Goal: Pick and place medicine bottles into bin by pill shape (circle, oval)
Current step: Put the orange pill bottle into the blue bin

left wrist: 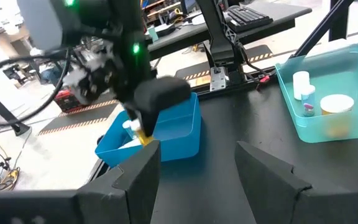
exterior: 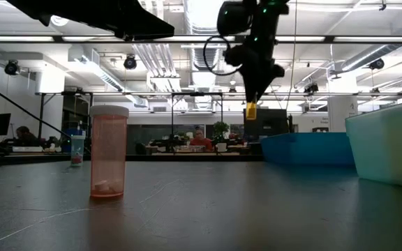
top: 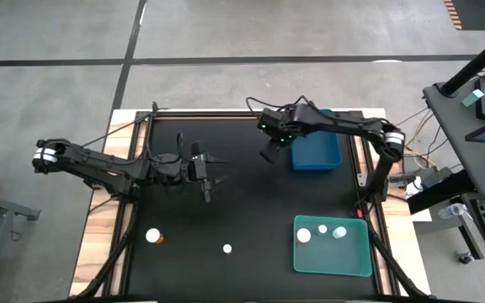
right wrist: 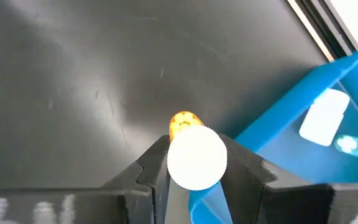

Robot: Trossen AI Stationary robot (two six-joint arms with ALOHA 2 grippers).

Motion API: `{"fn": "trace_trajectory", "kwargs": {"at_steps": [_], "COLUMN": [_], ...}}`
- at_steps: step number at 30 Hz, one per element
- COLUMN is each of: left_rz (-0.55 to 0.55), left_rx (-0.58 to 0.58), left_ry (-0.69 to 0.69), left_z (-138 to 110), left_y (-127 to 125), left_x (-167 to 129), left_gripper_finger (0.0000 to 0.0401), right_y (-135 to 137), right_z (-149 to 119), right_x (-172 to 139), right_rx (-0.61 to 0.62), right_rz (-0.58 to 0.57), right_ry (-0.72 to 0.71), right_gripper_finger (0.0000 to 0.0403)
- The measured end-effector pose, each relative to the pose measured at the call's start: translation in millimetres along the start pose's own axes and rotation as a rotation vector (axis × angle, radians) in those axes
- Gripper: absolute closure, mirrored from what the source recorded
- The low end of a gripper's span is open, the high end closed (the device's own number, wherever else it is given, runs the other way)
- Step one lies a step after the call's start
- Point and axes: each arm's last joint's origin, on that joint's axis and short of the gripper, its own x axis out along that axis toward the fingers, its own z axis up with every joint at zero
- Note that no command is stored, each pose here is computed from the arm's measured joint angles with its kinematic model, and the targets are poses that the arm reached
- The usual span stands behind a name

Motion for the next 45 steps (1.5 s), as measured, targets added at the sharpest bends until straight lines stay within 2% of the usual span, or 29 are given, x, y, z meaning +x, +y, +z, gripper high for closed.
{"fn": "trace_trajectory", "kwargs": {"at_steps": [9,18,33,39,45], "left_rz": [0.0,0.0,0.0,0.0,0.0], "left_rx": [0.0,0.0,0.0,0.0,0.0], "left_ry": [0.0,0.0,-0.001,-0.001,-0.001], "left_z": [0,0,0,0,0], "left_y": [0,0,0,0,0], "left_x": [0,0,0,0,0], "left_gripper_finger": [0.021,0.021,0.021,0.021,0.021], "right_y": [-11,-28,-77,-96,-112], "right_z": [-25,-66,-131,-140,-136], "right_x": [-33,-41,-15,0,16], "right_rx": [0.035,0.073,0.267,0.321,0.34], "right_rz": [0.009,0.004,-0.07,-0.102,-0.107], "right_ry": [-0.026,-0.015,0.087,0.127,0.094], "right_gripper_finger": [0.0293,0.0292,0.0291,0.0293,0.0292]}}
